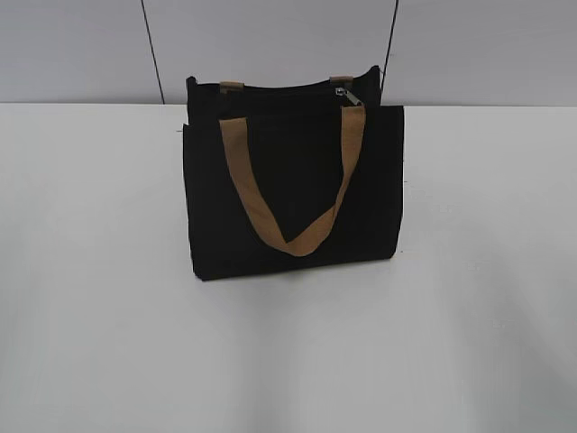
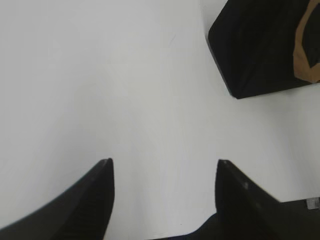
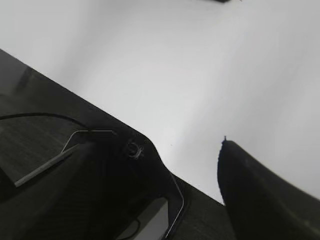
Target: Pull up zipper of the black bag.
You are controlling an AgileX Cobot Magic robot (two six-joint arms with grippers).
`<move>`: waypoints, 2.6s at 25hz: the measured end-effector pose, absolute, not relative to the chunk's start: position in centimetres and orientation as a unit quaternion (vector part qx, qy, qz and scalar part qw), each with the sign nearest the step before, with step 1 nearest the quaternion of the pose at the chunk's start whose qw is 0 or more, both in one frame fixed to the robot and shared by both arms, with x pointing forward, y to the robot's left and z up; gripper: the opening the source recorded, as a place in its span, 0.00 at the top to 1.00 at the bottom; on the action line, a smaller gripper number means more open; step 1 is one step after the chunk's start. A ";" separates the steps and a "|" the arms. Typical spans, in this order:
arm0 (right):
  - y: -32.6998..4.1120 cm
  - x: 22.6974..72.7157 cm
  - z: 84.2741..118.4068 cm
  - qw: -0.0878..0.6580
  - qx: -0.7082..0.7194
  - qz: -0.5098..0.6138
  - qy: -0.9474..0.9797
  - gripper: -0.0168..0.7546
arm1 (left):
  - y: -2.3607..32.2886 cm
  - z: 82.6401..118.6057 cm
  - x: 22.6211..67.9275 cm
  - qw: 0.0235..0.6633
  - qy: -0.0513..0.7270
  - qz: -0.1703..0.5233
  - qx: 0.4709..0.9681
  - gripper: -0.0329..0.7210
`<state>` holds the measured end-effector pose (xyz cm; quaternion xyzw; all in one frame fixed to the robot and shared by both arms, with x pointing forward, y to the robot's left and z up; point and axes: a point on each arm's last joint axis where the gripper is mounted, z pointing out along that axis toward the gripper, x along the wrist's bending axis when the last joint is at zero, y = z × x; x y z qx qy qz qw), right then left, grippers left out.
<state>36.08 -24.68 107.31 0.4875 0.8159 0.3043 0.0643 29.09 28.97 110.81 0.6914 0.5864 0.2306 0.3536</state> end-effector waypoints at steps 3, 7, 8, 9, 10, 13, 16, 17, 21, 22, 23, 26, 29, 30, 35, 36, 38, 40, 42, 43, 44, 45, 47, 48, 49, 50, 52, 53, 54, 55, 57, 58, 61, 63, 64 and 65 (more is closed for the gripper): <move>-25.6 33.1 107.2 0.109 0.496 0.315 0.802 0.26 | 29.7 110.2 27.3 0.365 0.570 0.230 0.700 0.32; -26.7 29.6 106.4 0.160 0.509 0.322 0.782 0.26 | 30.1 108.2 25.8 0.378 0.550 0.226 0.709 0.32; -27.0 28.7 106.2 0.177 0.511 0.325 0.776 0.26 | 30.3 107.8 25.5 0.385 0.547 0.228 0.708 0.32; -27.3 27.9 106.0 0.194 0.512 0.331 0.769 0.26 | 30.5 107.4 25.1 0.394 0.542 0.232 0.705 0.32; -27.6 27.3 105.7 0.207 0.516 0.333 0.762 0.26 | 30.6 107.1 24.8 0.405 0.537 0.236 0.701 0.32; -28.4 25.6 104.9 0.254 0.525 0.343 0.736 0.26 | 30.8 106.5 24.2 0.433 0.520 0.249 0.693 0.32; -29.0 24.3 104.2 0.292 0.531 0.357 0.711 0.26 | 31.0 106.4 23.8 0.451 0.504 0.262 0.688 0.32; -29.2 24.1 104.1 0.301 0.532 0.361 0.705 0.26 | 31.1 106.4 23.7 0.452 0.499 0.266 0.690 0.32; -29.5 23.7 104.1 0.323 0.530 0.362 0.695 0.31 | 31.1 106.4 23.7 0.449 0.491 0.274 0.695 0.32; -29.6 23.7 104.1 0.325 0.530 0.361 0.695 0.33 | 31.1 106.4 23.7 0.448 0.490 0.275 0.695 0.32; -29.6 23.7 104.1 0.327 0.530 0.359 0.696 0.34 | 31.1 106.4 23.7 0.448 0.490 0.275 0.696 0.32; -29.6 23.7 104.1 0.329 0.529 0.356 0.697 0.37 | 31.1 106.4 23.7 0.448 0.489 0.275 0.696 0.32; -29.7 23.7 104.1 0.330 0.528 0.356 0.697 0.37 | 31.1 106.4 23.7 0.449 0.488 0.275 0.696 0.32; -29.7 23.7 104.1 0.330 0.528 0.356 0.697 0.37 | 31.1 106.4 23.7 0.449 0.488 0.275 0.696 0.33; -29.6 23.7 104.1 0.330 0.528 0.356 0.696 0.37 | 31.1 106.4 23.7 0.449 0.488 0.275 0.696 0.34; -29.6 23.7 104.1 0.330 0.528 0.356 0.696 0.37 | 31.1 106.4 23.7 0.449 0.488 0.275 0.696 0.34; -29.6 23.7 104.1 0.330 0.528 0.356 0.696 0.37 | 31.1 106.4 23.7 0.447 0.492 0.278 0.693 0.34; -29.6 23.7 104.1 0.331 0.528 0.356 0.697 0.37 | 31.1 106.4 23.6 0.443 0.505 0.287 0.683 0.35; -29.6 23.7 104.1 0.331 0.528 0.356 0.697 0.37 | 31.2 106.4 23.3 0.444 0.518 0.303 0.665 0.37; -29.7 23.7 104.1 0.331 0.528 0.356 0.696 0.37 | 31.2 106.4 23.2 0.441 0.527 0.311 0.656 0.38; -29.7 23.7 104.1 0.331 0.528 0.356 0.696 0.37 | 31.2 106.4 23.1 0.437 0.536 0.317 0.649 0.38; -29.7 23.7 104.1 0.332 0.527 0.357 0.696 0.37 | 31.2 106.4 23.0 0.433 0.546 0.324 0.640 0.39; -29.7 23.5 104.1 0.337 0.525 0.361 0.693 0.37 | 31.1 106.4 23.0 0.423 0.566 0.337 0.623 0.40; -29.7 23.4 104.1 0.338 0.525 0.362 0.692 0.37 | 31.1 106.4 22.9 0.418 0.573 0.342 0.616 0.41; -29.7 23.4 104.1 0.338 0.524 0.363 0.692 0.37 | 31.1 106.4 22.9 0.413 0.583 0.349 0.607 0.42; -29.7 23.4 104.1 0.338 0.525 0.362 0.692 0.37 | 31.1 106.4 22.9 0.408 0.592 0.355 0.598 0.42; -29.7 23.4 104.1 0.340 0.530 0.360 0.688 0.37 | 31.0 106.4 22.8 0.399 0.606 0.365 0.583 0.44; -29.7 23.4 104.1 0.342 0.534 0.358 0.685 0.37 | 31.0 106.4 22.8 0.395 0.612 0.369 0.577 0.44; -29.7 23.4 104.1 0.346 0.541 0.355 0.680 0.37 | 31.0 106.4 22.8 0.391 0.617 0.373 0.571 0.45; -29.7 23.4 104.1 0.349 0.547 0.352 0.674 0.37 | 30.9 106.4 22.8 0.389 0.621 0.375 0.568 0.45; -29.6 23.5 104.1 0.355 0.558 0.347 0.665 0.37 | 30.9 106.4 22.8 0.386 0.625 0.378 0.563 0.45; -29.6 23.5 104.1 0.357 0.561 0.345 0.662 0.37 | 30.9 106.4 22.8 0.386 0.626 0.379 0.562 0.45; -29.6 23.5 104.1 0.358 0.563 0.344 0.661 0.37 | 30.9 106.4 22.8 0.386 0.626 0.379 0.562 0.45; -29.6 23.5 104.1 0.358 0.563 0.344 0.661 0.37 | 30.9 106.4 22.8 0.386 0.626 0.379 0.562 0.45; -29.6 23.5 104.1 0.358 0.563 0.344 0.661 0.37 | 30.9 106.4 22.8 0.386 0.626 0.379 0.562 0.45; -29.6 23.5 104.1 0.357 0.563 0.344 0.661 0.37 | 30.9 106.4 22.8 0.386 0.626 0.379 0.562 0.45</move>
